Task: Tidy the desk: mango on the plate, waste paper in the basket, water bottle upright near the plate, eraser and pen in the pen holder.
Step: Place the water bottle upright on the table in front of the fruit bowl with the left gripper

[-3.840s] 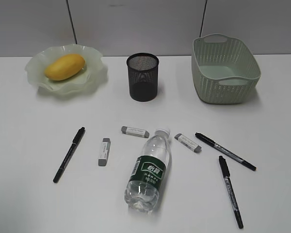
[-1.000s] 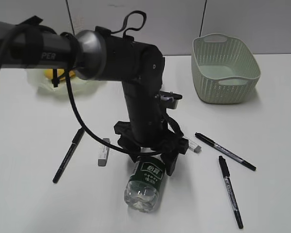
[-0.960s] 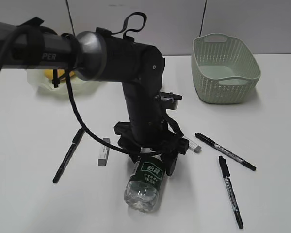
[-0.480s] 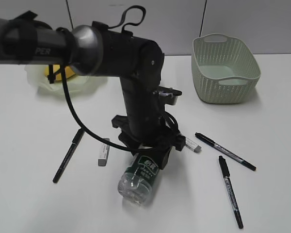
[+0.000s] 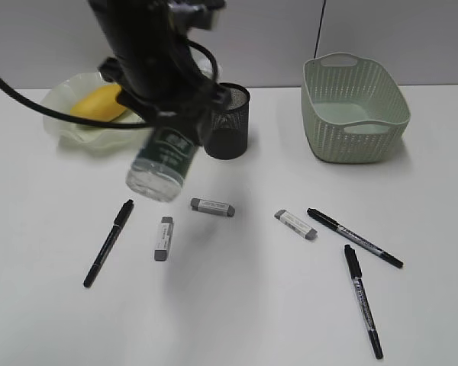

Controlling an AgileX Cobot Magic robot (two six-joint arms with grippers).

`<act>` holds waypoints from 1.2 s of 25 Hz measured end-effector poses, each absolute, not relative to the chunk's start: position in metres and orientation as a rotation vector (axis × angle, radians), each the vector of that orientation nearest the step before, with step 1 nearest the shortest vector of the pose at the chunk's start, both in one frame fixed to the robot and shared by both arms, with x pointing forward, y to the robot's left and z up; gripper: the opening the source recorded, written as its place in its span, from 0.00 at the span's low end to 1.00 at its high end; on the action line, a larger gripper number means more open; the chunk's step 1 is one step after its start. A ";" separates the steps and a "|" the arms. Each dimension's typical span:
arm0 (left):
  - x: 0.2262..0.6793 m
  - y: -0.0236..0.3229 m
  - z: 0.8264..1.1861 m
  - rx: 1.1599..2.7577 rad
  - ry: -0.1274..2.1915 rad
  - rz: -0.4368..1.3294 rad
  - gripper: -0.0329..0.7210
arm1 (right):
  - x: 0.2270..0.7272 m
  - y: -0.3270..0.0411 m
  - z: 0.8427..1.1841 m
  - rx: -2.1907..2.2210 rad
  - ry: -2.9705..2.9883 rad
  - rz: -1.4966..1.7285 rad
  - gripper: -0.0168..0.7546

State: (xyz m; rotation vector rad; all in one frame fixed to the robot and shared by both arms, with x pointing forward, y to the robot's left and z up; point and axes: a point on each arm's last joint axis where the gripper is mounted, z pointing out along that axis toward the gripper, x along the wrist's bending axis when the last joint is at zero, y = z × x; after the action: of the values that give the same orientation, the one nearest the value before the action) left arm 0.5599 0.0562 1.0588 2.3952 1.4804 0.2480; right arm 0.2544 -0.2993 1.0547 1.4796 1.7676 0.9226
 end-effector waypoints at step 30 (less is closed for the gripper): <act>0.525 0.271 0.932 1.329 1.171 1.025 0.70 | 0.254 -0.299 1.055 1.480 1.768 0.923 0.70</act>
State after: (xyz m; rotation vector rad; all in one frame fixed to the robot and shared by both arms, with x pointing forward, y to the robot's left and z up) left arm 0.5254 0.2710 0.9319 1.3293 1.1708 1.0251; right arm 0.2544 -0.2993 1.0547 1.4796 1.7676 0.9226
